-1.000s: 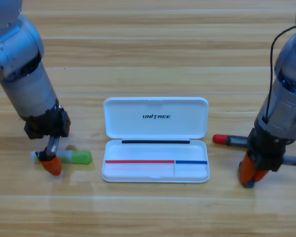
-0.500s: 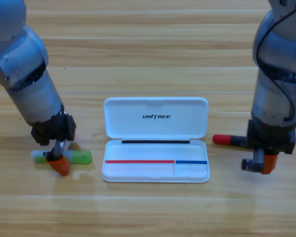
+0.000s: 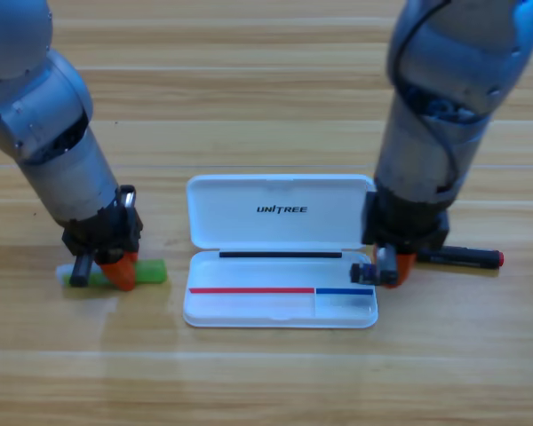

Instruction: Clean up eraser and pencils

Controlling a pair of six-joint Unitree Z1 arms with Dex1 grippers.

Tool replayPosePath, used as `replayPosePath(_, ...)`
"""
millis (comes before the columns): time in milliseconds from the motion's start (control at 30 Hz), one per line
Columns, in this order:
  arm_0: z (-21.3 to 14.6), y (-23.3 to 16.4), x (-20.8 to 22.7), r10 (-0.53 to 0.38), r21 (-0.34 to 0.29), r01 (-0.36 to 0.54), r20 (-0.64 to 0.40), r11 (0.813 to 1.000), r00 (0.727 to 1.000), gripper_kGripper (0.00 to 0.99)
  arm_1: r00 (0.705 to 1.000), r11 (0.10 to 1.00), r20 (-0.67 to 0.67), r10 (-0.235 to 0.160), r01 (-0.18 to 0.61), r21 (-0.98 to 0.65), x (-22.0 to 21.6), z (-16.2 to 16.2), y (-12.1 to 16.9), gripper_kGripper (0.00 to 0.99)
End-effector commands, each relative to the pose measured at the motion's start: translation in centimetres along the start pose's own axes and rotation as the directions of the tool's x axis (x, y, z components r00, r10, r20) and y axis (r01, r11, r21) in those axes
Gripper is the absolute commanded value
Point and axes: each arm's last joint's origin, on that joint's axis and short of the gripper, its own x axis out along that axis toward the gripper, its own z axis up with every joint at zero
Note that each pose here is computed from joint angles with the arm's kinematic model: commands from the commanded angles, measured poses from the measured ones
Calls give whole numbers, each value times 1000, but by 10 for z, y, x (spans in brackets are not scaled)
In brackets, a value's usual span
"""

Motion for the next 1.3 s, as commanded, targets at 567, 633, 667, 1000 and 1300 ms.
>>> replayPosePath(567, -1, -12, -135, 36, 9, -36, 6, 999, 999, 0, 995, 995, -78, 67, -72, -67, 63, 40, 2, 0)
replayPosePath(633, 4, -13, -142, 37, 13, -37, 13, 999, 999, 0, 995, 995, -80, 64, -70, -67, 64, 40, 1, 0)
replayPosePath(667, 5, -14, -144, 38, 15, -38, 15, 999, 999, 0, 995, 995, -82, 62, -68, -68, 64, 40, 1, 0)
replayPosePath(1000, 13, -17, -144, 30, 18, -30, 16, 999, 999, 0, 994, 997, -99, 44, -51, -60, 64, 35, -3, 32)
replayPosePath(1300, 20, -17, -139, 18, 27, -18, 14, 999, 1000, 0, 994, 996, -103, 48, -55, -63, 61, 30, -2, 827)
